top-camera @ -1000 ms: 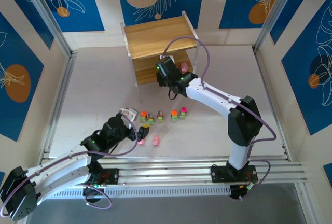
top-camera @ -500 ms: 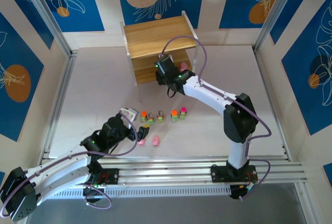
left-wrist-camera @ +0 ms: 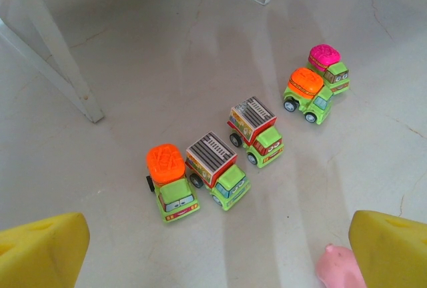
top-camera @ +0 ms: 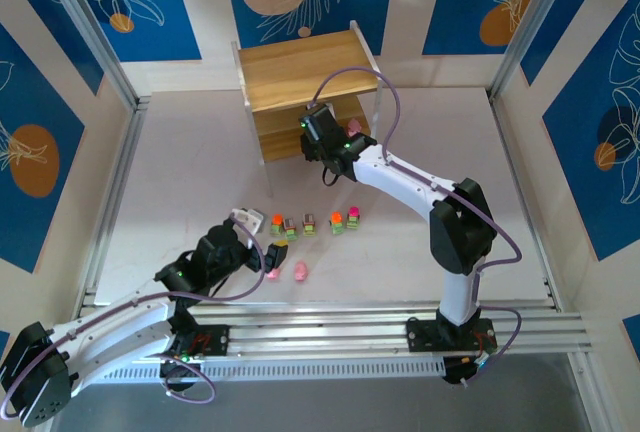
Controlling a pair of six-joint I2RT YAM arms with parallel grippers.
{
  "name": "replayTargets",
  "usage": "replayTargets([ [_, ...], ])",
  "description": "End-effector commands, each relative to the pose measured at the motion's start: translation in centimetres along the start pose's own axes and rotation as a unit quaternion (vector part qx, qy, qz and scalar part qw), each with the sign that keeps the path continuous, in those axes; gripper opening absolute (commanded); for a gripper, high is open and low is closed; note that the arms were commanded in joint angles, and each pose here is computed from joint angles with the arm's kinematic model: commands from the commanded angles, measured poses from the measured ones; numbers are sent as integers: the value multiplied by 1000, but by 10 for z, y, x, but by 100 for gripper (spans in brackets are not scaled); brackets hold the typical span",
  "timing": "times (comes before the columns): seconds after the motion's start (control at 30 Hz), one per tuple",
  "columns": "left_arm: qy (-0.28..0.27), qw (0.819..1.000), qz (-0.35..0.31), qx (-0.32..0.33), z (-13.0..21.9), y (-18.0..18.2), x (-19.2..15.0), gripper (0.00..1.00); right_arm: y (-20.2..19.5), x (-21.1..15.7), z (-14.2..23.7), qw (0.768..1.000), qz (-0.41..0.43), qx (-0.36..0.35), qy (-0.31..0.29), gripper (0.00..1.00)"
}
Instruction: Place and organize the plastic toys onto the shelf
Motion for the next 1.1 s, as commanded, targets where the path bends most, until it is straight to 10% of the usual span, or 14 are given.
replayTargets([
  [0.0, -4, 1000, 6, -9, 0, -1, 0, 100, 0, 5, -11, 1000, 5, -11, -8, 32],
  [1.07, 0, 1000, 6, -12, -2, -2, -1, 100, 4, 6, 21, 999, 2, 11, -41, 51],
])
Point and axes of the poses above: each hand's point on the last joint's axis, 136 mm out from that joint toward the fingers, its own z axis back along the fingers, its own y axis along the line the jaws close on, x = y × z, the point moved 3 cm from there along z, back along the fingers, and after that the axes turned 12 degrees about z, right-handed, at the moved point
